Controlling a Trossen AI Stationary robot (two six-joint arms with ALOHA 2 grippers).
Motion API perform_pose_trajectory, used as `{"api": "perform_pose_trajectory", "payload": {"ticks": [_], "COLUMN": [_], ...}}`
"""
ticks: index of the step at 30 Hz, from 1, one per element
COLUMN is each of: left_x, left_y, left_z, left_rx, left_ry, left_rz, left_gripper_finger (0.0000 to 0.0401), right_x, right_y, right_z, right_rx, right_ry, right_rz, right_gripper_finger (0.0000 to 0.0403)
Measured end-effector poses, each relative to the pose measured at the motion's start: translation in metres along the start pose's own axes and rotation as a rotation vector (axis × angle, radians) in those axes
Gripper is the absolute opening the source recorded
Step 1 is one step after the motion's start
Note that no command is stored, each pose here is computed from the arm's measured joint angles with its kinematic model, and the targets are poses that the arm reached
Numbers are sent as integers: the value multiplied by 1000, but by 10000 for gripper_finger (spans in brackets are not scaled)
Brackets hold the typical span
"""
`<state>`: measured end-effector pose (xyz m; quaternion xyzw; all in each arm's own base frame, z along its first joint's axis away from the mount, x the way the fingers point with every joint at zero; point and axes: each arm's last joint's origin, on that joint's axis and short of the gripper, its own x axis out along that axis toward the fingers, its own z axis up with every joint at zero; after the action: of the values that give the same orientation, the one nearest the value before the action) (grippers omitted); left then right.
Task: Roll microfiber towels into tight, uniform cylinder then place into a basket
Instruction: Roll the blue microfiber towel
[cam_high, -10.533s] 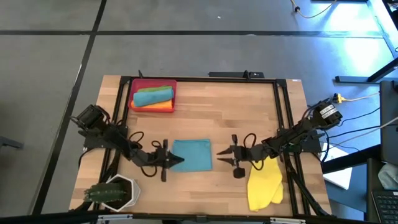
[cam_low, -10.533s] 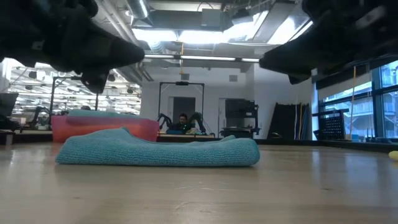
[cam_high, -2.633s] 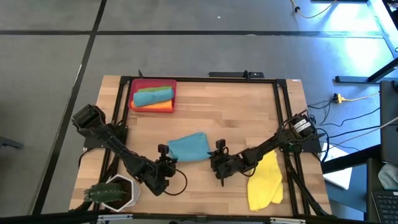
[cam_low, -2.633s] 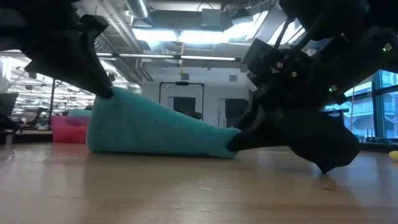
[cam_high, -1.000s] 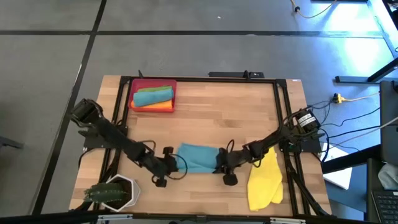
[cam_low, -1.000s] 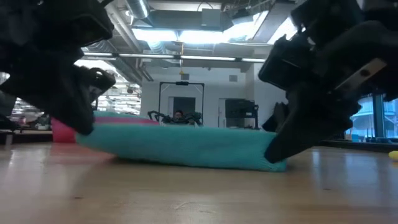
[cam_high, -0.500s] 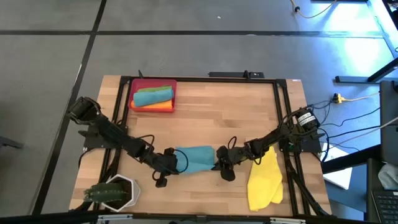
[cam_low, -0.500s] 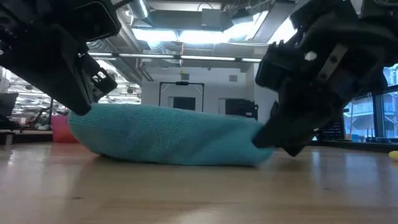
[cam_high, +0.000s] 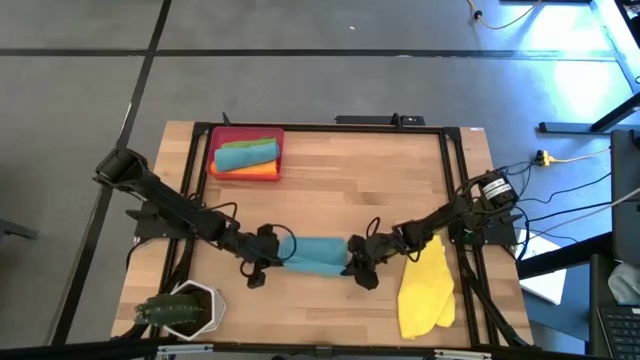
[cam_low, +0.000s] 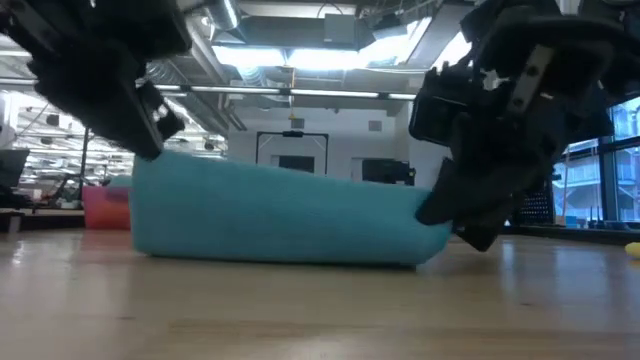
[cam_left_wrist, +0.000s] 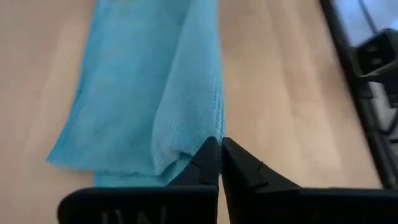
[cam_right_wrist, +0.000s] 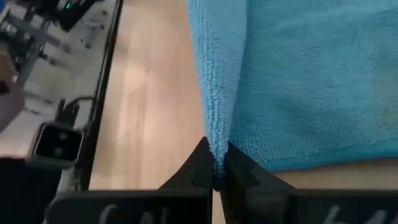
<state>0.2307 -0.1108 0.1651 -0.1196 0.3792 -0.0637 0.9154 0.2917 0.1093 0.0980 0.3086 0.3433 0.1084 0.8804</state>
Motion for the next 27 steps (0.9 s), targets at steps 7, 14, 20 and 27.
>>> {"api": "perform_pose_trajectory", "payload": {"ticks": [7, 14, 20, 27], "left_x": [7, 9, 6, -19], "left_y": [27, 36, 35, 22], "left_z": [-18, -29, -28, -14], "left_rx": [-123, -128, -109, -49], "left_ry": [60, 90, 80, -62], "left_rz": [56, 94, 83, 44], "left_gripper_finger": [0, 0, 0, 0], "right_x": [-1, -3, -1, 2], "right_y": [-18, -26, -22, -17], "right_z": [8, 13, 20, 27], "right_rx": [49, 7, -18, -19], "right_ry": [-48, -77, -101, -97], "right_rz": [-184, -240, -249, -254], "right_gripper_finger": [10, 13, 42, 51]}}
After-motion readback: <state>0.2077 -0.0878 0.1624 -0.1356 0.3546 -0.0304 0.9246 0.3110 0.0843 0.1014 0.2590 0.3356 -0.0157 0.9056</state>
